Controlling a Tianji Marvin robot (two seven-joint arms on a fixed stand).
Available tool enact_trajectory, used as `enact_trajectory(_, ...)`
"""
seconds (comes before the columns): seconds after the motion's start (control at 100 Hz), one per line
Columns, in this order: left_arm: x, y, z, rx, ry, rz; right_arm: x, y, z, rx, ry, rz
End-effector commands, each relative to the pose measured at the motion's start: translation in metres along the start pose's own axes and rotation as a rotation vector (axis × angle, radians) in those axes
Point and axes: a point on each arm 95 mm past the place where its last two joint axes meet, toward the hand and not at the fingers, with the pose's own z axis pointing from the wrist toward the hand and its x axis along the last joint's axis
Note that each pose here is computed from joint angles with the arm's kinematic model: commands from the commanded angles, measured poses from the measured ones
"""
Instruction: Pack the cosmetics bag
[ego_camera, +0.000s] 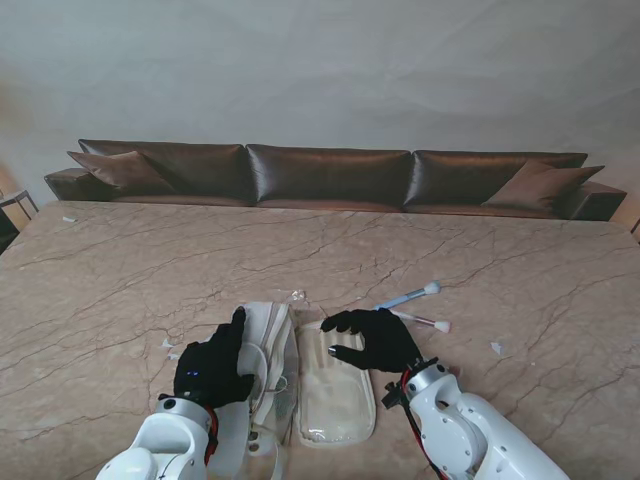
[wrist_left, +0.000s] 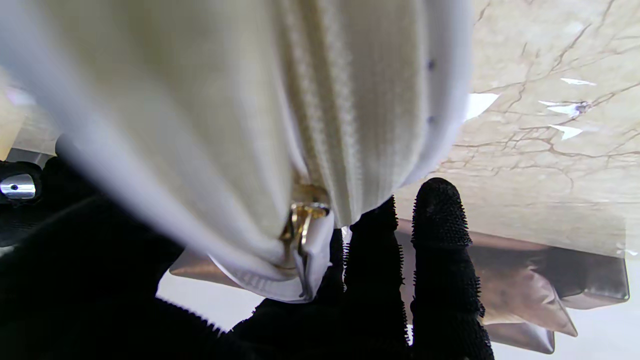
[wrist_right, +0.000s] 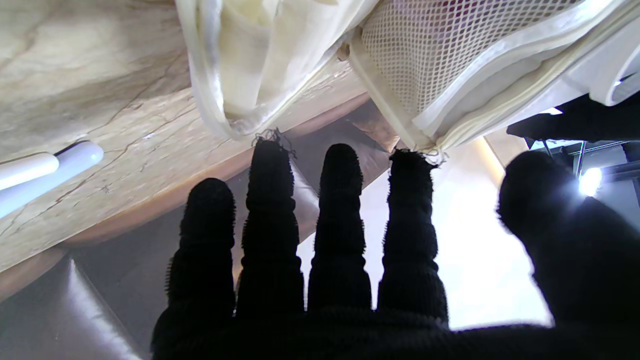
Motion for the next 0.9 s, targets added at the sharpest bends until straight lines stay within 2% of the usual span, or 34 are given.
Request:
enact_trajectory(0.0, 0.001, 0.011, -0.001, -0.027, -0.007, -0.019, 0.002, -0.001, 0.0, 0.0, 0.007, 0.002)
enact_trajectory(0.31, 0.007, 0.02, 0.003, -0.013, -0.049, -0.124, 0.002, -0.001, 0.0, 0.003, 0.018, 0.003)
enact_trajectory(0.45, 0.008, 0.023, 0.005, -0.009, -0.043, -0.118, 0.001, -0.001, 0.001, 0.009, 0.022, 0.002)
enact_trajectory(0.66, 0.003, 0.022, 0.007, -0.045, -0.032, -0.029, 0.001, -0.003, 0.0, 0.015, 0.02, 0.003)
enact_trajectory(0.73, 0.002, 0.022, 0.008, -0.036, -0.029, -0.009, 0.001, -0.002, 0.0, 0.015, 0.019, 0.003)
enact_trajectory(0.89, 0.003, 0.026, 0.012, -0.001, -0.03, -0.091, 0.0, 0.001, 0.0, 0.015, 0.018, 0.003)
